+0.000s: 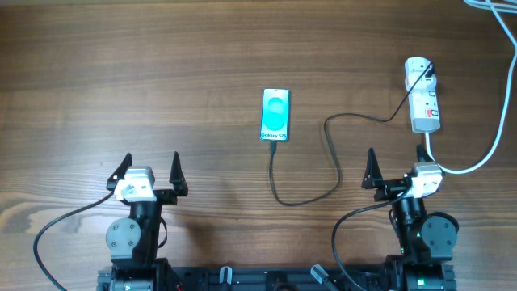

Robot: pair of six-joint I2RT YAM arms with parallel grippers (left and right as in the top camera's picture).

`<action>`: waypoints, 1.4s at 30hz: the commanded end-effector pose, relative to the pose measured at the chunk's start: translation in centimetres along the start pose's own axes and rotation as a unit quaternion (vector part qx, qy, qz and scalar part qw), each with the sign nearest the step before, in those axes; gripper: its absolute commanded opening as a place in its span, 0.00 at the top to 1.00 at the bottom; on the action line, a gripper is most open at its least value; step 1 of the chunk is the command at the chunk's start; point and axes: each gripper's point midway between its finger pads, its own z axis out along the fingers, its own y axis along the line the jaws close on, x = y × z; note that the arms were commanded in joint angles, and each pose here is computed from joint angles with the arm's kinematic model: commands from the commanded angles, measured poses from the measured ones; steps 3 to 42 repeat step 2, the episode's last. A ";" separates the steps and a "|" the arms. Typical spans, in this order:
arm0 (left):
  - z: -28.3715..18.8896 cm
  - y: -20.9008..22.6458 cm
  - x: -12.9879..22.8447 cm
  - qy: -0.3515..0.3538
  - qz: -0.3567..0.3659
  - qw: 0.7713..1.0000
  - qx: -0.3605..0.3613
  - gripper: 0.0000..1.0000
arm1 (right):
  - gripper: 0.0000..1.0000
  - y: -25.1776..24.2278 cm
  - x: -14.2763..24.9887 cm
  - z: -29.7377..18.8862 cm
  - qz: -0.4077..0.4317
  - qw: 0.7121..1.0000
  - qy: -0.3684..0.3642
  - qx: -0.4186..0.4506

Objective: Plug charger to phone and switch on socket

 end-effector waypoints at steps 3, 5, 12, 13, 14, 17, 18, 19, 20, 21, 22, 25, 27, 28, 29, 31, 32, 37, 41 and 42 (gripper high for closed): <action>0.0 0.1 0.1 -0.001 0.010 1.000 -0.002 0.00 | 0.00 -0.1 -0.3 -0.1 0.006 1.000 -0.007 0.004; 0.0 0.1 0.1 -0.001 0.010 1.000 -0.002 0.00 | 0.00 -0.1 -0.3 -0.1 0.006 1.000 -0.007 0.004; 0.0 0.1 0.1 -0.001 0.010 1.000 -0.002 0.00 | 0.00 -0.1 -0.3 -0.1 0.006 1.000 -0.007 0.004; 0.0 0.1 0.1 -0.001 0.010 1.000 -0.002 0.00 | 0.00 -0.1 -0.3 -0.1 0.006 1.000 -0.007 0.004; 0.0 0.1 0.1 -0.001 0.010 1.000 -0.002 0.00 | 0.00 -0.1 -0.3 -0.1 0.006 1.000 -0.007 0.004; 0.0 0.1 0.1 -0.001 0.010 1.000 -0.002 0.00 | 0.00 -0.1 -0.3 -0.1 0.006 1.000 -0.007 0.004; 0.0 0.1 0.1 -0.001 0.010 1.000 -0.002 0.00 | 0.00 -0.1 -0.3 -0.1 0.006 1.000 -0.007 0.004; 0.0 0.1 0.1 -0.001 0.010 1.000 -0.002 0.00 | 0.00 -0.1 -0.3 -0.1 0.006 1.000 -0.007 0.004; 0.0 0.1 0.1 -0.001 0.010 1.000 -0.002 0.00 | 0.00 -0.1 -0.3 -0.1 0.006 1.000 -0.007 0.004; 0.0 0.1 0.1 -0.001 0.010 1.000 -0.002 0.00 | 0.00 -0.1 -0.3 -0.1 0.006 1.000 -0.007 0.004; 0.0 0.1 0.1 -0.001 0.010 1.000 -0.002 0.00 | 0.00 -0.1 -0.3 -0.1 0.006 1.000 -0.007 0.004; 0.0 0.1 0.1 -0.001 0.010 1.000 -0.002 0.00 | 0.00 -0.1 -0.3 -0.1 0.006 1.000 -0.007 0.004; 0.0 0.1 0.1 -0.001 0.010 1.000 -0.002 0.00 | 0.00 -0.1 -0.3 -0.1 0.006 1.000 -0.007 0.004; 0.0 0.1 0.1 -0.001 0.010 1.000 -0.002 0.00 | 0.00 -0.1 -0.3 -0.1 0.006 1.000 -0.007 0.004; 0.0 0.1 0.1 -0.001 0.010 1.000 -0.002 0.00 | 0.00 -0.1 -0.3 -0.1 0.006 1.000 -0.007 0.004; 0.0 0.1 0.1 -0.001 0.010 1.000 -0.002 0.00 | 0.00 -0.1 -0.3 -0.1 0.006 1.000 -0.007 0.004; 0.0 0.1 0.1 -0.001 0.010 1.000 -0.002 0.00 | 0.00 -0.1 -0.3 -0.1 0.006 1.000 -0.007 0.004; 0.0 0.1 0.1 -0.001 0.010 1.000 -0.002 0.00 | 0.00 -0.1 -0.3 -0.1 0.006 1.000 -0.007 0.004; 0.0 0.1 0.1 -0.001 0.010 1.000 -0.002 0.00 | 0.00 -0.1 -0.3 -0.1 0.006 1.000 -0.007 0.004; 0.0 0.1 0.1 -0.001 0.010 1.000 -0.002 0.00 | 0.00 -0.1 -0.3 -0.1 0.006 1.000 -0.007 0.004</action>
